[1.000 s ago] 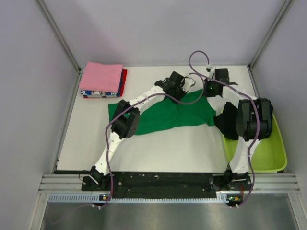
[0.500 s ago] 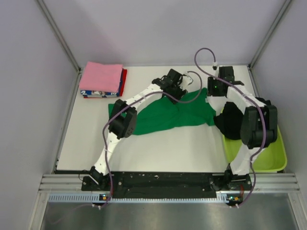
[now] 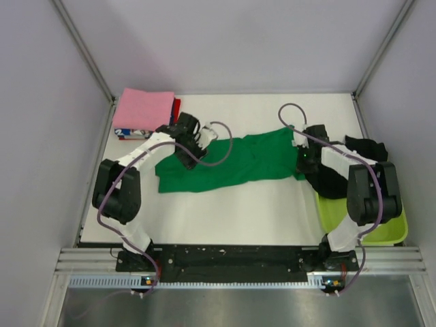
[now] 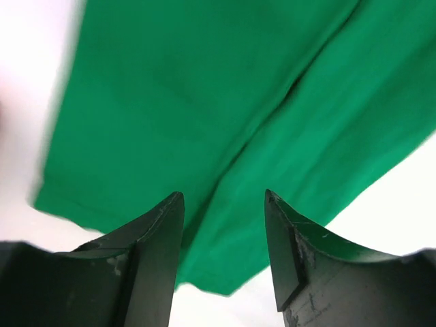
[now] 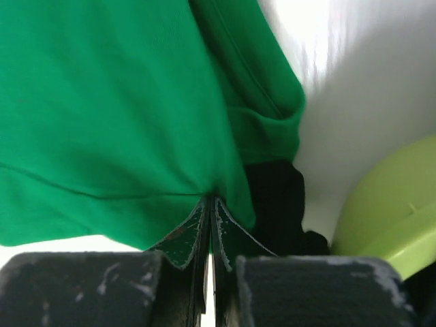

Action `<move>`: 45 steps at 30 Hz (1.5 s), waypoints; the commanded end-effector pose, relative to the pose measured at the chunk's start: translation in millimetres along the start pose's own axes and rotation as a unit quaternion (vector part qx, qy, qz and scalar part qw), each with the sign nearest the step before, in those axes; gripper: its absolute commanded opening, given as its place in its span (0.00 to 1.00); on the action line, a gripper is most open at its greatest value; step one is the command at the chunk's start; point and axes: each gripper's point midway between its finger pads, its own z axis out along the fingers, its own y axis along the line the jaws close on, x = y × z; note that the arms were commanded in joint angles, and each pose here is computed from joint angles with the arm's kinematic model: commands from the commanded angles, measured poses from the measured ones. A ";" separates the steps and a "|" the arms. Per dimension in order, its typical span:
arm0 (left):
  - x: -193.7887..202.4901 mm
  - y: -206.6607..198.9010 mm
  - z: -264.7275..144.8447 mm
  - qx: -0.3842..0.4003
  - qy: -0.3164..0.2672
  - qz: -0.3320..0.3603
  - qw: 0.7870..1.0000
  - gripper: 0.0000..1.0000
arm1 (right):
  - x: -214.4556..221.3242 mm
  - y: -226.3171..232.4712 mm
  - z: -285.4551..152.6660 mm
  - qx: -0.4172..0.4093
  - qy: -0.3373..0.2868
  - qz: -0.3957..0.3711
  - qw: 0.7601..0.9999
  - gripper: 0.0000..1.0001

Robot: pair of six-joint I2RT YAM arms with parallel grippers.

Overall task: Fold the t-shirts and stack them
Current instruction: Rotate the tshirt 70 degrees

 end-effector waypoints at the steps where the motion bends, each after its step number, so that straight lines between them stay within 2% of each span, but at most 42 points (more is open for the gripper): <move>1: 108.9 13.1 12.8 -0.006 0.119 -0.043 0.992 0.54 | 2.0 -15.4 12.1 0.051 0.004 0.023 0.998 0.00; 3: 142.2 24.1 10.8 -0.040 0.150 -0.060 0.986 0.53 | 5.1 -27.0 15.2 0.084 0.019 0.019 0.996 0.00; 7: 201.0 4.9 12.2 -0.045 0.212 -0.062 0.974 0.53 | -0.2 -43.9 24.9 0.129 0.045 0.001 0.991 0.00; 11: 242.9 -15.8 7.0 -0.045 0.252 -0.065 0.965 0.53 | -22.3 -37.0 35.6 0.113 0.043 -0.005 0.993 0.00; 15: 262.5 -44.5 -7.6 -0.011 0.265 -0.075 0.961 0.54 | -44.8 -24.8 43.0 0.088 0.039 -0.013 0.995 0.00; 19: 258.6 -76.2 -28.7 0.052 0.248 -0.097 0.962 0.55 | -49.2 -26.0 40.5 0.096 0.053 -0.018 0.994 0.00; 23: 222.0 -86.6 -60.3 0.097 0.187 -0.101 0.972 0.58 | -61.9 -25.6 20.9 0.102 0.040 -0.026 0.994 0.00; 27: 177.7 -59.2 -81.9 0.075 0.126 -0.084 0.986 0.61 | -98.6 21.0 -6.7 0.011 -0.010 -0.070 0.997 0.05; 31: 173.2 1.0 -68.8 -0.011 0.129 -0.094 0.987 0.59 | -131.9 84.9 -20.8 -0.108 -0.061 -0.117 0.985 0.11; 33: 175.5 28.9 -57.5 -0.040 0.134 -0.113 0.984 0.56 | -148.4 115.4 -20.3 -0.179 -0.091 -0.083 0.976 0.11; 36: 181.6 59.2 -41.5 -0.071 0.142 -0.135 0.978 0.52 | -169.4 132.3 -1.6 -0.216 -0.115 0.011 0.970 0.04; 37: 182.5 66.1 -37.0 -0.081 0.144 -0.139 0.977 0.51 | -172.0 129.5 11.5 -0.208 -0.110 0.046 0.971 0.01; 40: 191.9 72.5 -19.7 -0.087 0.161 -0.135 0.974 0.51 | -170.0 120.3 53.9 -0.196 -0.081 0.135 0.968 0.00; 45: 230.6 50.9 3.7 -0.065 0.215 -0.128 0.966 0.49 | -153.5 98.1 107.9 -0.140 -0.050 0.207 0.967 0.00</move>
